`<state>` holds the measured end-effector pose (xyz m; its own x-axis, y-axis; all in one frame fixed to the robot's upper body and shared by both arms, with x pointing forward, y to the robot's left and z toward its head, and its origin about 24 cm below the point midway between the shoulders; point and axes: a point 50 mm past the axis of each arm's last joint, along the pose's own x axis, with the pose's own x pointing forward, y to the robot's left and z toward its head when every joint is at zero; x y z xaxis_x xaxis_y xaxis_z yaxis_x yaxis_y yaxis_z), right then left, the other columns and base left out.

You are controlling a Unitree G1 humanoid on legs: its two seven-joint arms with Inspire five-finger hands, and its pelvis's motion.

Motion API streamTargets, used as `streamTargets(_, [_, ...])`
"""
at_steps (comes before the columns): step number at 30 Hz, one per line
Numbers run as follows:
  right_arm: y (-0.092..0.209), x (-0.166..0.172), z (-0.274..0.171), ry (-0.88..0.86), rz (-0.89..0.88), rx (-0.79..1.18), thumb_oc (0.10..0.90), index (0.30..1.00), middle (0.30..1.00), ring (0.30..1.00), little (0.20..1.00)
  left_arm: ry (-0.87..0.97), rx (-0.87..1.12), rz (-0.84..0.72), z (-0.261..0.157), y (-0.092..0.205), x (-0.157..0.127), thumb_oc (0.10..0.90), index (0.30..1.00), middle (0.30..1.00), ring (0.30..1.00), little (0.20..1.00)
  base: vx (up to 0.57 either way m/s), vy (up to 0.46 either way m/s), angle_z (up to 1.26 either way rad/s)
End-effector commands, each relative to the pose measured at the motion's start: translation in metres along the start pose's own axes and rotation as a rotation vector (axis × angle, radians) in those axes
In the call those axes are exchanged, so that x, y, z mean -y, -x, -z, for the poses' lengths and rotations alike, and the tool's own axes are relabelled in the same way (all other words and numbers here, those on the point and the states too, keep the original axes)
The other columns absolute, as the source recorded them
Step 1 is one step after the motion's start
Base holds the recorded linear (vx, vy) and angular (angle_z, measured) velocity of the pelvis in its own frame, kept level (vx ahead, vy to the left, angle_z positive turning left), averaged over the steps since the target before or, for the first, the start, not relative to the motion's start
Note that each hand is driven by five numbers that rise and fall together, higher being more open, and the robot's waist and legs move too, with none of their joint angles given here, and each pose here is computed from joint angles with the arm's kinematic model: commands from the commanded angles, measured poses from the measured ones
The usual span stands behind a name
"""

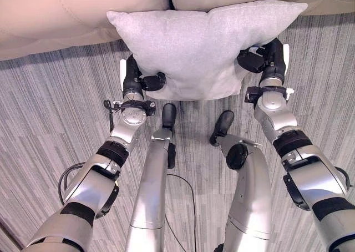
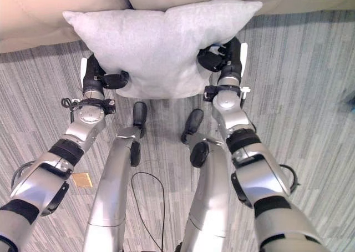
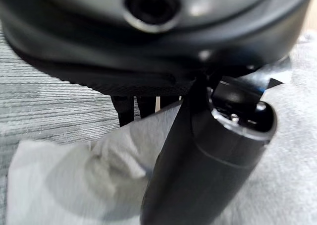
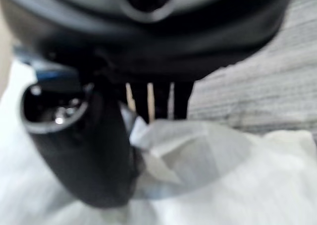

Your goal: Pick up all the scattered cushions and arrange them neatly on the sofa.

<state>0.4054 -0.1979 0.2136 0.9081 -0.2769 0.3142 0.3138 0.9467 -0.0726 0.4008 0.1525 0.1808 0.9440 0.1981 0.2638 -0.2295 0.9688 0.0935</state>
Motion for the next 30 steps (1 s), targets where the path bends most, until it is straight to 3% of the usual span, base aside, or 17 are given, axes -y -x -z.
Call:
streamTargets(1, [0.042, -0.073, -0.023, -0.18, -0.296, 0.238, 0.4, 0.3, 0.3, 0.3, 0.3, 0.215, 0.208, 0.109, -0.028, 0.023, 0.032, 0.4, 0.3, 0.3, 0.3, 0.3, -0.11, -0.014, -0.07])
streamTargets(6, [0.054, -0.067, -0.011, -0.228, -0.294, 0.229, 0.4, 0.3, 0.3, 0.3, 0.3, 0.212, 0.175, 0.138, -0.01, 0.035, 0.032, 0.4, 0.3, 0.3, 0.3, 0.3, -0.07, -0.029, -0.01])
streamTargets(17, [0.113, -0.05, 0.049, -0.262, -0.327, 0.096, 0.4, 0.3, 0.3, 0.3, 0.3, 0.233, -0.022, 0.242, 0.063, 0.098, 0.031, 0.4, 0.3, 0.3, 0.3, 0.3, -0.04, -0.068, 0.03])
streamTargets(19, [0.14, -0.033, 0.081, -0.16, -0.328, -0.002, 0.4, 0.3, 0.3, 0.3, 0.3, 0.227, -0.123, 0.252, 0.092, 0.126, 0.018, 0.4, 0.3, 0.3, 0.3, 0.3, 0.05, -0.129, 0.04])
streamTargets(30, [0.185, 0.029, 0.124, -0.006, -0.258, -0.169, 0.4, 0.3, 0.3, 0.3, 0.3, 0.179, -0.326, 0.206, 0.14, 0.182, -0.029, 0.4, 0.3, 0.3, 0.3, 0.3, 0.13, -0.084, 0.18])
